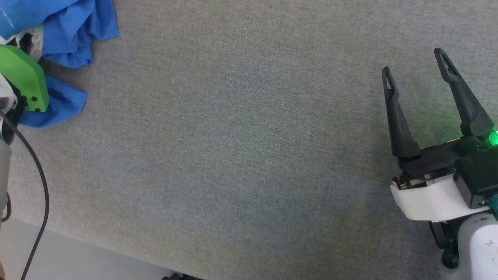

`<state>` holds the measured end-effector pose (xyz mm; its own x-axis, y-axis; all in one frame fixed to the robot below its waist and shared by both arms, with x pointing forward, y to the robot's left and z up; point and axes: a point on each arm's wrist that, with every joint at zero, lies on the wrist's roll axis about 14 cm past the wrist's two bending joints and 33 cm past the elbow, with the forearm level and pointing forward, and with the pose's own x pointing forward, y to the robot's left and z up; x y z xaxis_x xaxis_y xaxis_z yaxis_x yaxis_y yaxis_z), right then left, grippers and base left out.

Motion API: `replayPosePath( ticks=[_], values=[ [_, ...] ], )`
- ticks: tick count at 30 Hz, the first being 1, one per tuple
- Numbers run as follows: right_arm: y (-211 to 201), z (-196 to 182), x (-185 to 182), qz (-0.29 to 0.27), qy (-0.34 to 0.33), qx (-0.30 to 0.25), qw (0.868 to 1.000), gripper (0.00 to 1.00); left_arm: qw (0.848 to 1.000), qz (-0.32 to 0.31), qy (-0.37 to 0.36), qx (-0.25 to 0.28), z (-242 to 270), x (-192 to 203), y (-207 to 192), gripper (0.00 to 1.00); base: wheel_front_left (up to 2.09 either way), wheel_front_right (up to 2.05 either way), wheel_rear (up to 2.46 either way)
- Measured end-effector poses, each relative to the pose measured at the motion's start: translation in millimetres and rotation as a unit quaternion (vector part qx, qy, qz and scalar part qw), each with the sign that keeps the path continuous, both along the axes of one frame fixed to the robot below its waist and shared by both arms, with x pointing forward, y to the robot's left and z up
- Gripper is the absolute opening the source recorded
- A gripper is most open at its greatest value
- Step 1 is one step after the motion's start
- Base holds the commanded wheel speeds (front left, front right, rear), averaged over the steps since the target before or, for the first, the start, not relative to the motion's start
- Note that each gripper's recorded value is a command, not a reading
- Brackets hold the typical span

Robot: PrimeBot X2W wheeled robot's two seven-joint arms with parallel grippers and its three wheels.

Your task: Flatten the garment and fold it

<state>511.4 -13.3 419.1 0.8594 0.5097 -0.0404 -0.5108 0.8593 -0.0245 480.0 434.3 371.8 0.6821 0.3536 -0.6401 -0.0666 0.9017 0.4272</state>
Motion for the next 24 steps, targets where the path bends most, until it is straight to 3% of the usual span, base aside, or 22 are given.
replayPosePath(
  ticks=[6, 12, 24],
  values=[
    [2.0, 17.7, -3.7, 0.0, -0.016, 0.012, 1.0, 1.0, 0.999, 0.005, -0.044, 0.01, 31.7, 3.7, 12.2, 0.0, 0.0, 0.0, 0.0],
    [-1.8, 42.7, -7.2, -0.011, -0.042, 0.026, 0.999, 1.0, 0.991, 0.011, -0.135, 0.005, 93.7, 21.0, 20.5, 0.0, 0.0, 0.0, 0.0],
    [-28.2, 91.8, -28.1, -0.048, -0.082, 0.06, 0.994, 1.0, 0.939, -0.06, -0.338, -0.001, 267.9, 45.4, -17.0, 0.0, 0.0, 0.0, 0.0]
  ],
)
